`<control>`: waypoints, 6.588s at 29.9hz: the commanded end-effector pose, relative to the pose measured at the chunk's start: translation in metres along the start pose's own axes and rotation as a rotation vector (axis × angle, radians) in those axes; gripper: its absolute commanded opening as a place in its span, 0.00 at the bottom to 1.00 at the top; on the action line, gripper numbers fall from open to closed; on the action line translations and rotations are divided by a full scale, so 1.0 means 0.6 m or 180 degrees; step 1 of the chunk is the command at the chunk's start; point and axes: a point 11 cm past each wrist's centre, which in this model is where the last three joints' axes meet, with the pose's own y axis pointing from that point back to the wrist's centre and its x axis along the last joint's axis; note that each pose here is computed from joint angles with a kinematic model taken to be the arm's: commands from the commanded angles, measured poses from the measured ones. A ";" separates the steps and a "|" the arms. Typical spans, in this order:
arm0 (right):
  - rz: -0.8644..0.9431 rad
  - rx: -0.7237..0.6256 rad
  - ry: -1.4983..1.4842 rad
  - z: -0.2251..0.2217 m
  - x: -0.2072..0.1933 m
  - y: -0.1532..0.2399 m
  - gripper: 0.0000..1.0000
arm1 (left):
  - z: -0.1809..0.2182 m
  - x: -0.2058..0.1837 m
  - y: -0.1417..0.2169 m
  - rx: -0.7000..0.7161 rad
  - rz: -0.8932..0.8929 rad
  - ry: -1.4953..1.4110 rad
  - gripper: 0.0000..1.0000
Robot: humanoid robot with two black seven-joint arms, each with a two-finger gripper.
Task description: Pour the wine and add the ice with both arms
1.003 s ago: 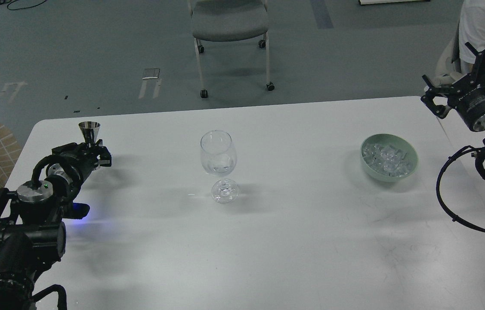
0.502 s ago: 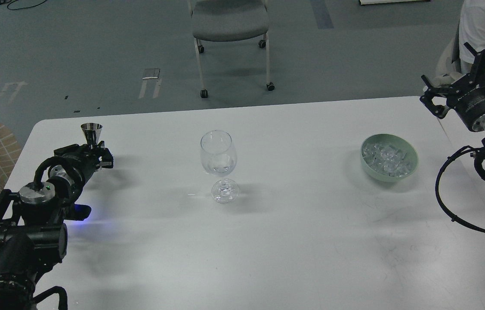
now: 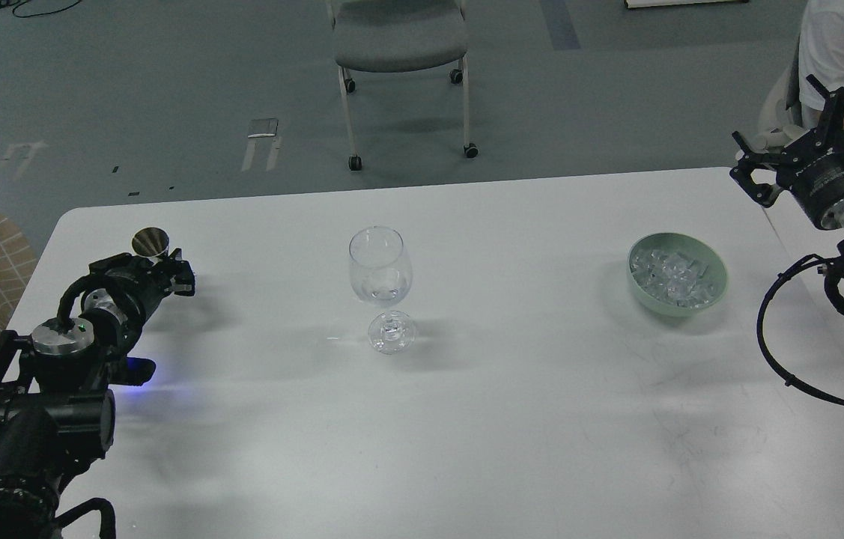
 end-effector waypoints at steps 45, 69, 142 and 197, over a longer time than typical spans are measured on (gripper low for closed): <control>0.0030 -0.0003 0.0015 -0.002 0.007 0.005 1.00 | -0.004 -0.020 0.007 0.0117 -0.0123 -0.0091 0.89; -0.0014 0.0019 0.0038 -0.009 0.002 0.006 1.00 | 0.071 -0.126 0.052 -0.0052 -0.0621 -0.0540 0.98; -0.1342 -0.1344 0.6499 -0.022 -0.196 0.005 1.00 | 0.034 -0.237 0.172 0.0030 -0.1702 -0.3117 0.98; -0.1661 -0.2561 0.7186 0.177 -0.043 0.076 0.61 | 0.012 -0.235 0.172 0.0049 -0.1781 -0.2955 0.98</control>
